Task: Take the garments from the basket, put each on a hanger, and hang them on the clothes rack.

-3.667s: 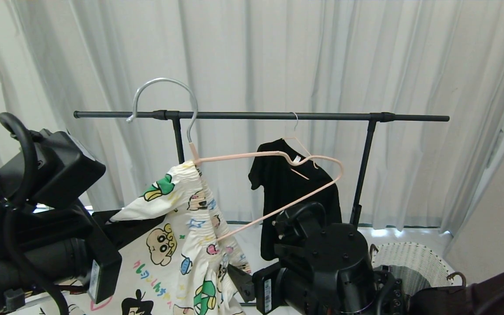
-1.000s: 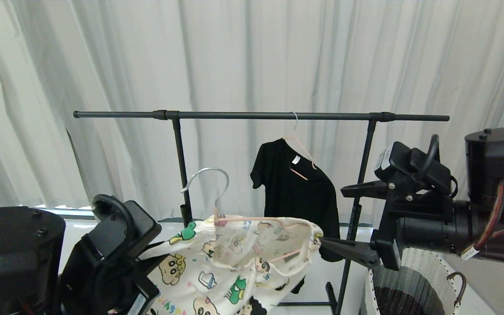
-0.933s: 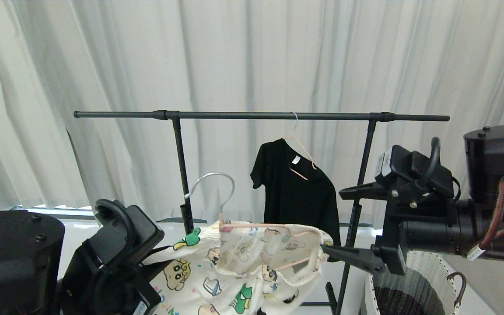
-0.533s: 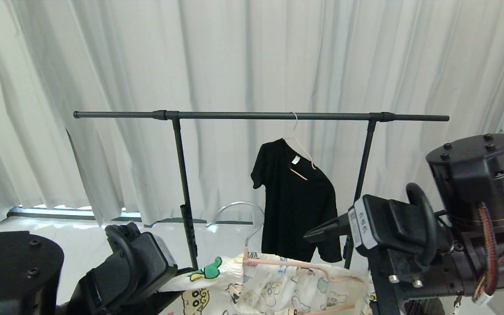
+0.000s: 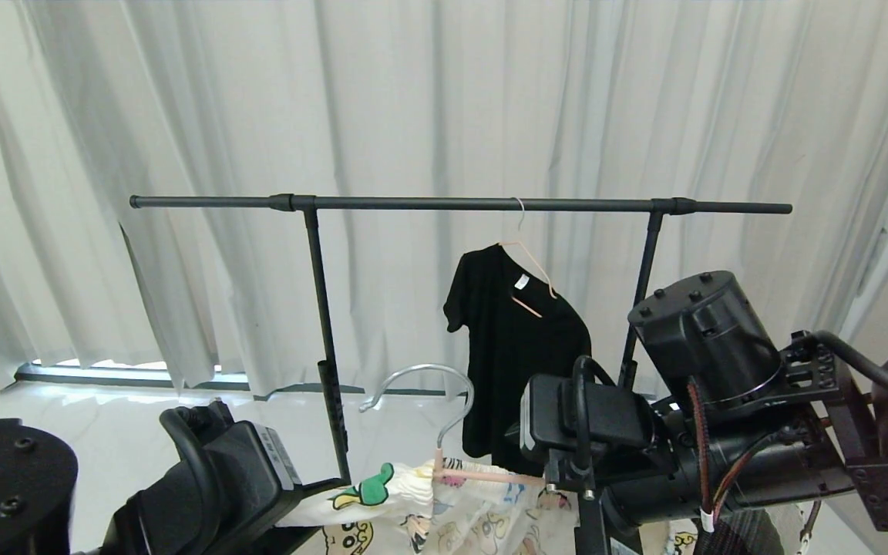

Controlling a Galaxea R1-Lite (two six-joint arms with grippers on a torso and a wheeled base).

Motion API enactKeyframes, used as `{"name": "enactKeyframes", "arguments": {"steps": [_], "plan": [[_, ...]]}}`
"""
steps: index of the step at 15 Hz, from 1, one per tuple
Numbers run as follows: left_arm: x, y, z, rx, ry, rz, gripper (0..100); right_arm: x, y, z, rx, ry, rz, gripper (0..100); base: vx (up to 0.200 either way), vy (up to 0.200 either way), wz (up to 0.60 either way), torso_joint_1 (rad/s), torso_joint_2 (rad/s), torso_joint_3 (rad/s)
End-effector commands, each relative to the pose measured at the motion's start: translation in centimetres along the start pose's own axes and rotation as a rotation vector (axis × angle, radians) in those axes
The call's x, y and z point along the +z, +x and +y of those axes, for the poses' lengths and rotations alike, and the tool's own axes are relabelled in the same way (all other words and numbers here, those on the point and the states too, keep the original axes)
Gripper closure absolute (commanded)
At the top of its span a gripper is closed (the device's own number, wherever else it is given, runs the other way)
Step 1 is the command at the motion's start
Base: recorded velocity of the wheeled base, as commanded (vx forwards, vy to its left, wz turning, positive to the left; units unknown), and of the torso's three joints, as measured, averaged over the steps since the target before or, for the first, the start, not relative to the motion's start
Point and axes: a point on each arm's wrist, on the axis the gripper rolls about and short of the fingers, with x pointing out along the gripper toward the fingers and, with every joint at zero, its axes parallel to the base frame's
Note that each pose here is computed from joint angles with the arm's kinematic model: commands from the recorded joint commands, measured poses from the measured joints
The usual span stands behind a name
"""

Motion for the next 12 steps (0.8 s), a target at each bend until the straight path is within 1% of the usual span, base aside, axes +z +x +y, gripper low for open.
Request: {"name": "enactKeyframes", "arguments": {"steps": [1,2,3,11,12], "plan": [[0.02,-0.23,0.05,0.004,-0.005,-0.009,100,-0.42,0.03,-0.37,-0.004,0.017,0.020,0,0.000,0.000,0.00,0.000,0.00,0.000],[0.04,-0.37,0.08,0.006,-0.006,-0.015,100,-0.42,-0.05,-0.55,-0.010,0.019,0.018,0,0.000,0.000,0.00,0.000,0.00,0.000],[-0.01,-0.33,0.06,0.005,-0.004,-0.012,100,-0.37,-0.10,-0.67,-0.015,0.020,0.015,100,0.000,0.000,0.00,0.000,0.00,0.000],[-0.15,-0.21,0.00,0.005,0.005,-0.002,100,-0.21,-0.14,-0.74,-0.020,0.014,0.008,100,0.000,0.000,0.00,0.000,0.00,0.000],[-0.15,-0.21,0.00,0.005,0.004,-0.002,0,-0.19,-0.18,-0.73,-0.021,0.013,0.007,100,0.000,0.000,0.00,0.000,0.00,0.000]]}}
